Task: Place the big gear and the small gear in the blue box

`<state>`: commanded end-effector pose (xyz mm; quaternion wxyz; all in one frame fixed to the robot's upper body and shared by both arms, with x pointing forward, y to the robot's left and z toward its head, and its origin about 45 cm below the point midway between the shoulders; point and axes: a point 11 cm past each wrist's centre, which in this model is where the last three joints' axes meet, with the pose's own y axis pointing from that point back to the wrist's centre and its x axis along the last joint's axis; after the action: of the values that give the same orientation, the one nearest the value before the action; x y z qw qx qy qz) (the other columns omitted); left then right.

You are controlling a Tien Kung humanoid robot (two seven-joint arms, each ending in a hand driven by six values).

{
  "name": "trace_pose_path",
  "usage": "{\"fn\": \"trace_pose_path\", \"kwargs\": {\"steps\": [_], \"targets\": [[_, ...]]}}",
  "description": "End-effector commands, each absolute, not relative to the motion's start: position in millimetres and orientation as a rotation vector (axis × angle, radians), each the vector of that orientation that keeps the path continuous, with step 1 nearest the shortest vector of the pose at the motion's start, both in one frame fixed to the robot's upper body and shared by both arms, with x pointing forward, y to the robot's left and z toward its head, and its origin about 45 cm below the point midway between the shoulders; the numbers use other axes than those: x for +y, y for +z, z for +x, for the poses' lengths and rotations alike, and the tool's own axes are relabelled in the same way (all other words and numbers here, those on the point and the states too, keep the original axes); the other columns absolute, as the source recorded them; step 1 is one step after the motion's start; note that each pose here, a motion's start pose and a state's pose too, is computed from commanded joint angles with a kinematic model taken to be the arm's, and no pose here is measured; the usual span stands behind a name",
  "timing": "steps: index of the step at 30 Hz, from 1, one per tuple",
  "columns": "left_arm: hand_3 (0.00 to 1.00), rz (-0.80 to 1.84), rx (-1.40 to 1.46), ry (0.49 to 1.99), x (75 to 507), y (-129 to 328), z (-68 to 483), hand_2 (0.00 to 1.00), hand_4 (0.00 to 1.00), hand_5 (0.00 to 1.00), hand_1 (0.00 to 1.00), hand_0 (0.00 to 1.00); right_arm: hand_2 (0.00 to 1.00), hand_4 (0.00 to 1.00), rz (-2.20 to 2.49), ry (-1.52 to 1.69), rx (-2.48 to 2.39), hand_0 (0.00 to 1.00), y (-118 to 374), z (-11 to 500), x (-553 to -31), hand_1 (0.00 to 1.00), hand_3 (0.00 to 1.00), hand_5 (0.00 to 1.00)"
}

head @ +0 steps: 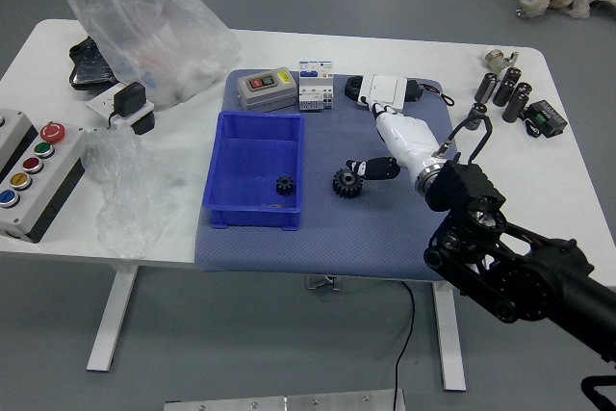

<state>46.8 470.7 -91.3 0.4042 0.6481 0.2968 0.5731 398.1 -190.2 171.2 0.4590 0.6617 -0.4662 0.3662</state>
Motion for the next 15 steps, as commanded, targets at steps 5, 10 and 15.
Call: {"fn": "trace_pose_path", "kwargs": {"steps": [5, 10, 15], "targets": [[0.638, 1.633, 0.742, 1.447, 471, -91, 49, 0.527, 0.670, 0.360, 0.511, 0.623, 0.998, 0.886, 1.635, 0.869, -1.092, 0.631, 158, 395, -188, 0.848, 0.998, 0.292], [0.638, 1.637, 0.744, 1.449, 472, -91, 48, 0.527, 0.669, 0.361, 0.511, 0.624, 0.998, 0.932, 1.669, 0.832, -1.073, 0.633, 154, 392, -185, 0.848, 0.998, 0.355], [0.638, 1.636, 0.741, 1.450, 472, -90, 49, 0.527, 0.669, 0.361, 0.511, 0.624, 0.998, 0.932, 1.671, 0.805, -1.039, 0.633, 148, 392, -184, 0.848, 0.998, 0.355]]}}
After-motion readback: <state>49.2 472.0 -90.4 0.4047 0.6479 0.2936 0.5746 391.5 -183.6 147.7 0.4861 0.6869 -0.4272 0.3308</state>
